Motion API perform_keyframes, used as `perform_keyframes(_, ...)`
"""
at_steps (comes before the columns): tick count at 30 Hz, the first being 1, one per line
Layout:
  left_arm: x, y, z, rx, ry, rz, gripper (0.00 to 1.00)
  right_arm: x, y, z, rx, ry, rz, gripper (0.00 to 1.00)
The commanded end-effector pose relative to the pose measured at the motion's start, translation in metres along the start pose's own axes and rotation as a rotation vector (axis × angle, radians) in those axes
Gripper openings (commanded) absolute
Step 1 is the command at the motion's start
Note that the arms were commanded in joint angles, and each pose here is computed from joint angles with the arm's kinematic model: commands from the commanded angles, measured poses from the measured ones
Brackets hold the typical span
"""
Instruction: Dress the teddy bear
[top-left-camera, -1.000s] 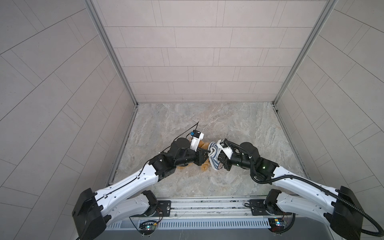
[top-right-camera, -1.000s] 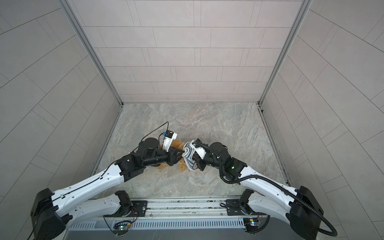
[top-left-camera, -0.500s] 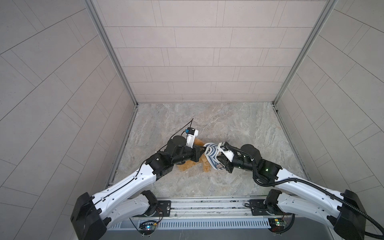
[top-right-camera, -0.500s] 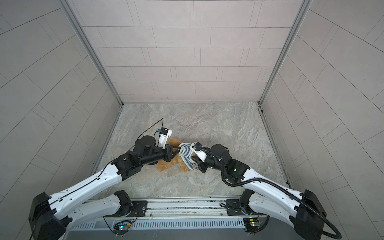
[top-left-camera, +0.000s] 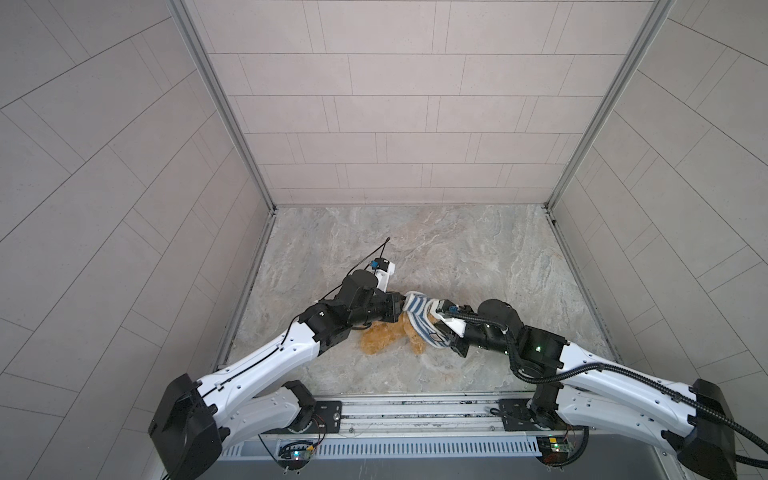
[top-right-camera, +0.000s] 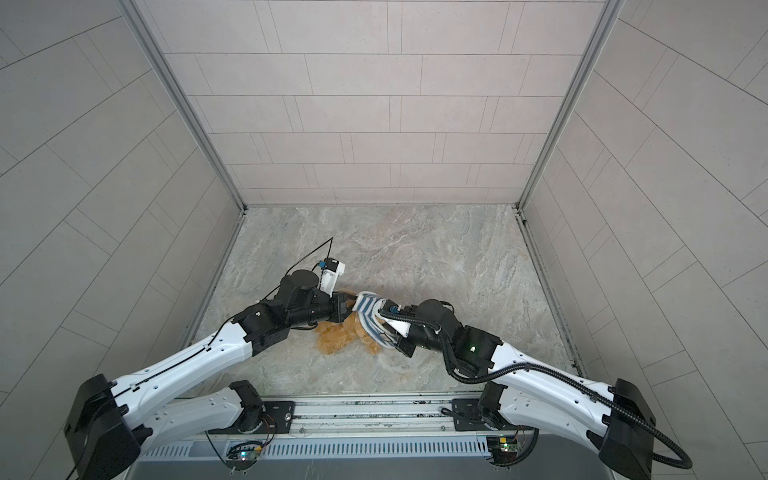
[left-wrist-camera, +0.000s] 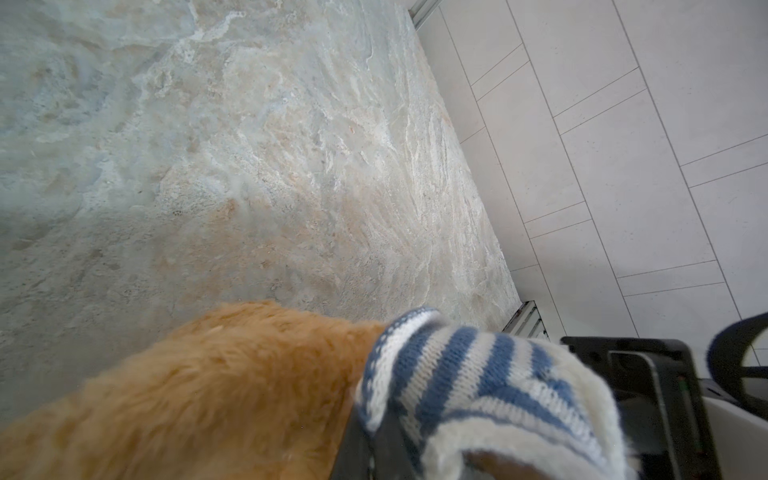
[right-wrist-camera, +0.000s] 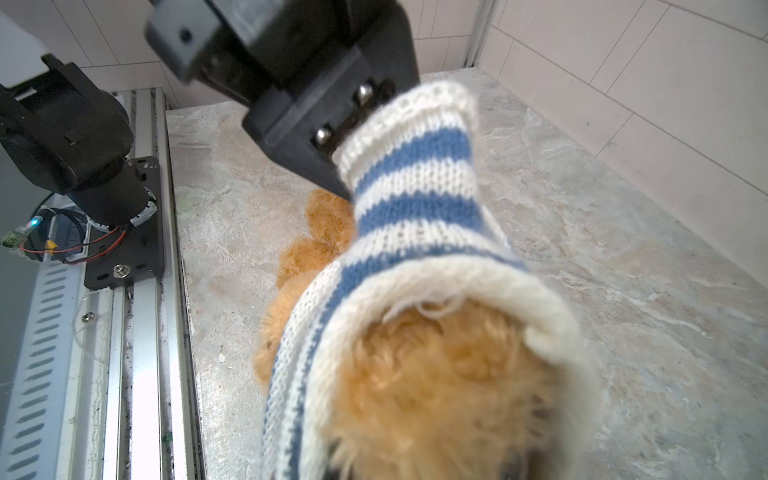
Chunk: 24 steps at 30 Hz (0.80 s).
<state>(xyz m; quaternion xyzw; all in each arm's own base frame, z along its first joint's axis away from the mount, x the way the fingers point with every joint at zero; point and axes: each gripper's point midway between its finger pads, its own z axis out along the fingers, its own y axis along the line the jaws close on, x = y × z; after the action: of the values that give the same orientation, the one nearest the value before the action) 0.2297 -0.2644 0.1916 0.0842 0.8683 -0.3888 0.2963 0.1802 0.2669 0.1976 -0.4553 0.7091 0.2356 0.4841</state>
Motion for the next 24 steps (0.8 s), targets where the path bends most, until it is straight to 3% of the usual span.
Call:
perform_keyframes(1, 0.012, 0.023, 0.000, -0.076, 0.025, -0.020, 0.00, -0.027, -0.002, -0.011, 0.027, -0.122, -0.042, 0.00)
perform_keyframes(10, 0.046, 0.038, -0.009, -0.094, 0.124, 0.030, 0.00, -0.028, -0.024, -0.013, 0.144, -0.153, 0.087, 0.00)
perform_keyframes(15, 0.035, 0.026, -0.013, -0.059, 0.094, 0.063, 0.01, -0.030, -0.031, -0.005, 0.173, -0.150, 0.192, 0.00)
perform_keyframes(20, 0.002, 0.006, -0.028, -0.032, -0.028, 0.111, 0.23, -0.035, -0.037, -0.002, 0.197, -0.127, 0.310, 0.00)
perform_keyframes(24, -0.006, 0.006, -0.037, -0.044, -0.089, 0.127, 0.31, -0.027, -0.054, -0.006, 0.298, -0.131, 0.454, 0.00)
